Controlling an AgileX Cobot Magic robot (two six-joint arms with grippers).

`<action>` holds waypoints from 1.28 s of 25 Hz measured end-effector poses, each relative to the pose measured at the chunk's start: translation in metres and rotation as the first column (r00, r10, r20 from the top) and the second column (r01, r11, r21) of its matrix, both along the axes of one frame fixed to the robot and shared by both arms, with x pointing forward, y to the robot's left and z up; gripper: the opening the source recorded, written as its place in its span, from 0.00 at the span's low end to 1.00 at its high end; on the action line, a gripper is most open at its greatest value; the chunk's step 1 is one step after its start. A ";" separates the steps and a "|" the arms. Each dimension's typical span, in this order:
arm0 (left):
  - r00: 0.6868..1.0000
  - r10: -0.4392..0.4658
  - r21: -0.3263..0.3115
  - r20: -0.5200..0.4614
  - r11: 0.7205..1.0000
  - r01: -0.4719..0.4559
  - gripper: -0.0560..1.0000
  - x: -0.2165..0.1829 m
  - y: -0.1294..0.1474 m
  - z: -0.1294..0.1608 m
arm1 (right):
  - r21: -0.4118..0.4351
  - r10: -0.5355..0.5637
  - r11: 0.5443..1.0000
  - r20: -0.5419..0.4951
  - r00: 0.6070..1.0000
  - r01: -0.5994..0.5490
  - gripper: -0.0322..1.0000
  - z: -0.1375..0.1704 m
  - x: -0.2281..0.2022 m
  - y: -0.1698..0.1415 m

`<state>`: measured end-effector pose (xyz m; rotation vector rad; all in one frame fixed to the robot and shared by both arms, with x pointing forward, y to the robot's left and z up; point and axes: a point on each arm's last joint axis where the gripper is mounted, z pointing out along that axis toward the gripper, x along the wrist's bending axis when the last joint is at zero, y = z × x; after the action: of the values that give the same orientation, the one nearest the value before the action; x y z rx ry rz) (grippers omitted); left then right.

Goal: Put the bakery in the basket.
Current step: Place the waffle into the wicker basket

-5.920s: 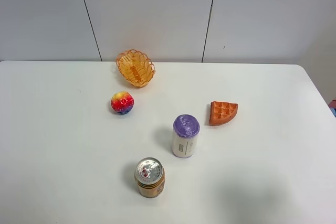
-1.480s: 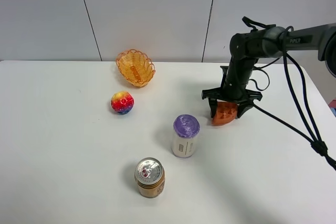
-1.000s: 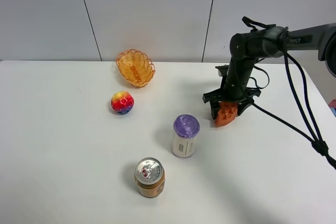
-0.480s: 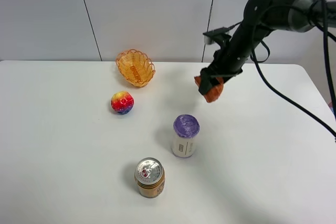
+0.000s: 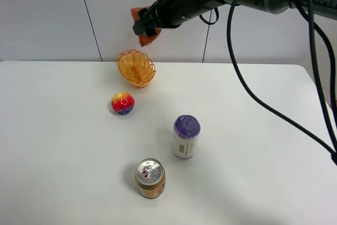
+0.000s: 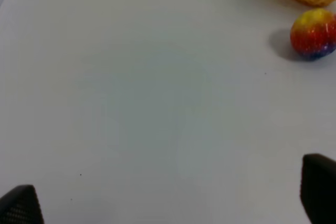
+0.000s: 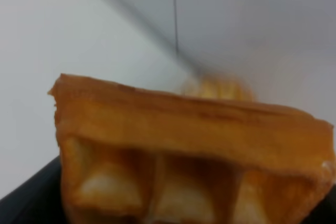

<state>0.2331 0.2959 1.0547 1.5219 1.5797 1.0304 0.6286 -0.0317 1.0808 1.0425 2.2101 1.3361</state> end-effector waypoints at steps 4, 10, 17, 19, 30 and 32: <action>1.000 0.000 0.000 0.000 1.000 0.000 1.00 0.000 0.000 0.000 | 0.083 -0.057 0.995 0.105 0.993 0.048 0.73 0.000 0.003 0.017; 1.000 0.000 0.000 0.000 1.000 0.000 1.00 0.000 0.000 0.000 | 0.052 -0.078 0.996 0.188 0.979 0.070 0.73 -0.026 0.019 0.025; 1.000 0.000 0.000 0.000 1.000 0.000 1.00 0.000 0.000 0.000 | 0.032 -0.056 0.998 0.238 0.970 0.050 0.73 -0.049 0.050 0.049; 1.000 0.000 0.000 0.000 1.000 0.000 1.00 0.000 0.000 0.000 | 0.021 -0.038 0.999 0.231 0.972 0.035 0.73 -0.057 0.059 0.057; 1.000 0.000 0.000 0.000 1.000 0.000 1.00 0.000 0.000 0.000 | -0.097 0.037 0.995 0.089 0.995 -0.029 0.73 -0.130 0.073 0.072; 1.000 0.000 0.000 0.000 1.000 0.000 1.00 0.000 0.000 0.000 | -0.113 0.044 0.993 0.071 0.997 -0.036 0.73 -0.137 0.073 0.072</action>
<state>0.2331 0.2959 1.0547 1.5219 1.5797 1.0304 0.7017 0.0406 0.9436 0.8994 2.2344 1.2311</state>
